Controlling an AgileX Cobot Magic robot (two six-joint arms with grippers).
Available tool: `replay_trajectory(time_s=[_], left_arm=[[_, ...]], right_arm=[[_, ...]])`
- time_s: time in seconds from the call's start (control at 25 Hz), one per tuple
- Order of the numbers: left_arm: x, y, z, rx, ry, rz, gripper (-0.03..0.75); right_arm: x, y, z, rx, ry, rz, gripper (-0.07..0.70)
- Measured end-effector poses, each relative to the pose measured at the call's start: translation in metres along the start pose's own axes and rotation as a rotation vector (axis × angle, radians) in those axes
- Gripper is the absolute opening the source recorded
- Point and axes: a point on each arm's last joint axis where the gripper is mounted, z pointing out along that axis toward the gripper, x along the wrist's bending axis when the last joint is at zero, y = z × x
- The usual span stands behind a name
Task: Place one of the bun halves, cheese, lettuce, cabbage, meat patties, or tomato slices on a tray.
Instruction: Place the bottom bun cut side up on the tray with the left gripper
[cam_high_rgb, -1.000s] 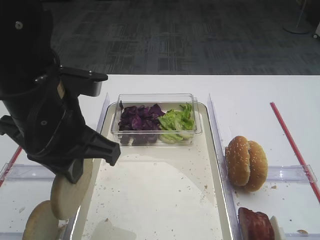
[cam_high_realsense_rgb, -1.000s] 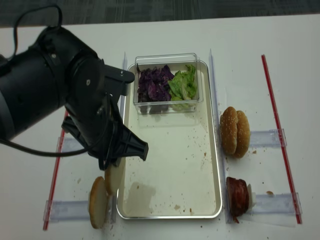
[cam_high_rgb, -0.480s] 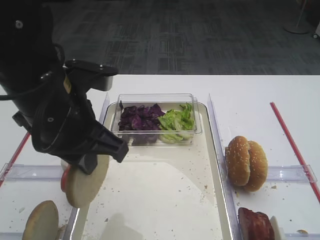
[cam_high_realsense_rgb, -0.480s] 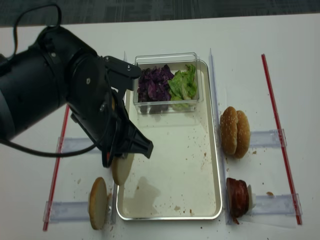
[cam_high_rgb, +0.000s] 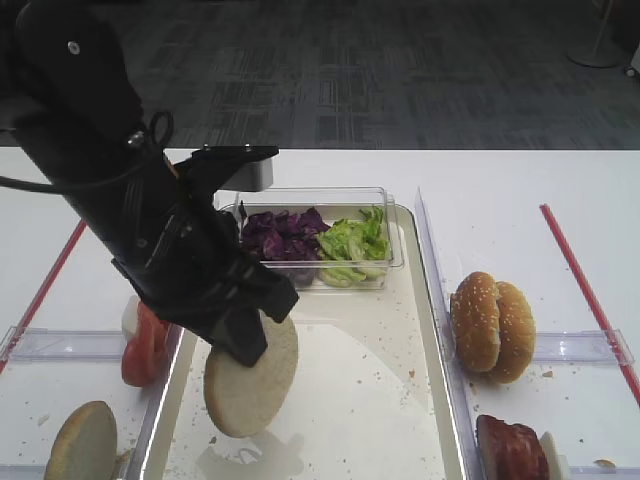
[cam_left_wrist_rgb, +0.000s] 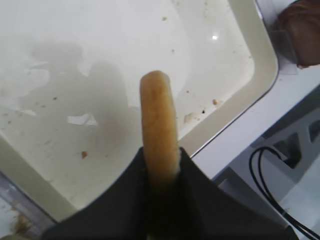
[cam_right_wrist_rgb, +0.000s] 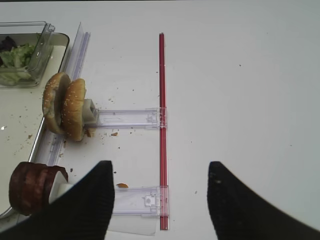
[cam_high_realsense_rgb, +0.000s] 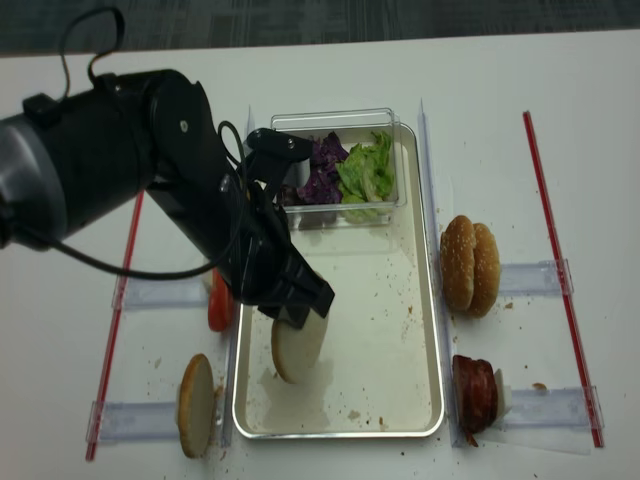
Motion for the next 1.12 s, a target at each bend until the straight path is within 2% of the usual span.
replay_trajectory(time_s=[0.16, 0.36, 0.52, 0.68, 0.92, 1.12], left_arm=[[0.006, 0.004, 0.008, 0.023, -0.147, 0.023, 0.068], [0.019, 0.009, 0.017, 0.056, -0.332, 0.004, 0.068], [0.027, 0.014, 0.026, 0.049, -0.432, 0.0, 0.068], [0.038, 0.02, 0.034, 0.03, -0.471, -0.014, 0.068], [0.056, 0.024, 0.055, 0.045, -0.509, -0.092, 0.067], [0.06, 0.025, 0.066, 0.057, -0.531, -0.099, 0.066]], right_arm=[[0.0, 0.0, 0.0, 0.0, 0.0, 0.0, 0.445], [0.0, 0.0, 0.0, 0.0, 0.0, 0.0, 0.445], [0.0, 0.0, 0.0, 0.0, 0.0, 0.0, 0.445], [0.0, 0.0, 0.0, 0.0, 0.0, 0.0, 0.445], [0.0, 0.0, 0.0, 0.0, 0.0, 0.0, 0.445], [0.0, 0.0, 0.0, 0.0, 0.0, 0.006, 0.445]])
